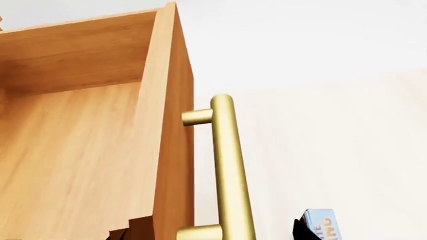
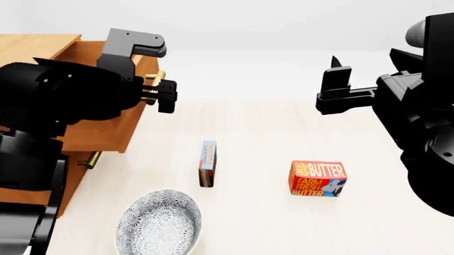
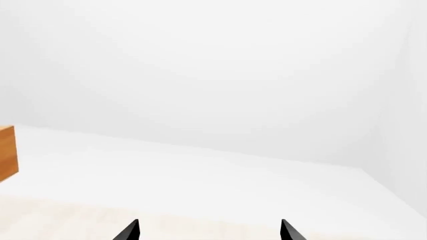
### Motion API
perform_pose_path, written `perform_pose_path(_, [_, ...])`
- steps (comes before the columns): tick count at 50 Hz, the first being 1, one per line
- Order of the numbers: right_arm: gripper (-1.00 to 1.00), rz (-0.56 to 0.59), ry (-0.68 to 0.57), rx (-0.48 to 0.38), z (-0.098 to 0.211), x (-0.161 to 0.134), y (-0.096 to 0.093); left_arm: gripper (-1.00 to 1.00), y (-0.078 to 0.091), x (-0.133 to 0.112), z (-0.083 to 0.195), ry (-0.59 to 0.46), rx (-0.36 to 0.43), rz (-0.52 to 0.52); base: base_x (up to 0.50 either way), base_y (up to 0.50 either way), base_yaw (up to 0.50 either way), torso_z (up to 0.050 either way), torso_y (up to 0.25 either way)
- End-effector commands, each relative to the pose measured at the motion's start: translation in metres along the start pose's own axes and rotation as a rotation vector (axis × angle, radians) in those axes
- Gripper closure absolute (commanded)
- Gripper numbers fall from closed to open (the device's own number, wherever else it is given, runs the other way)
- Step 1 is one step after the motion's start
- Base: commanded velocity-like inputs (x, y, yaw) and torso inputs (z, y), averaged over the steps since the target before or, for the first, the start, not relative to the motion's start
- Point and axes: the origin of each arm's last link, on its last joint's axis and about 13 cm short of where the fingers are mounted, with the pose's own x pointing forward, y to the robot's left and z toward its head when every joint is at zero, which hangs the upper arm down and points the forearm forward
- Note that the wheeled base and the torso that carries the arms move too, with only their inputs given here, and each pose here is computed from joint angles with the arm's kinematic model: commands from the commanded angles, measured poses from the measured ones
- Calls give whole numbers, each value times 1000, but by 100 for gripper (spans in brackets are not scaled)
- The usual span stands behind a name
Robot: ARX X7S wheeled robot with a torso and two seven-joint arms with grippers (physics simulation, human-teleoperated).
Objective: Put the chocolate pudding in the top drawer of the cabinet and close it.
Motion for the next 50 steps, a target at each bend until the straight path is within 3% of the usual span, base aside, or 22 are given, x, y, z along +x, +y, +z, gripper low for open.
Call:
perform_pose_path(1, [-100, -1, 2, 2, -1, 0, -1, -100, -29, -8, -11, 46, 41, -231, 0, 0, 0, 0, 11])
perform_pose_path(11, [-100, -2, 2, 5, -1, -1, -1, -100, -41, -23, -3, 11, 58, -292, 0, 0, 0, 0, 7])
perform_pose_path(31, [-100, -3, 1, 5, 0, -2, -2, -100, -50, -39, 6, -41, 60, -343, 0, 0, 0, 0, 3])
perform_pose_path(34, [-100, -3, 1, 5, 0, -2, -2, -100, -48, -37, 9, -67, 59, -306, 0, 0, -1, 0, 4])
perform_pose_path(43, [-100, -4, -2, 6, 1, -2, -2, -100, -24, -35, 49, -260, -54, -21, 1, -1, -3, 0, 2])
perform_pose_path(50, [-100, -5, -6, 6, 2, -2, -2, -100, -15, -55, 68, -345, -64, 25, 0, 0, 0, 0, 0])
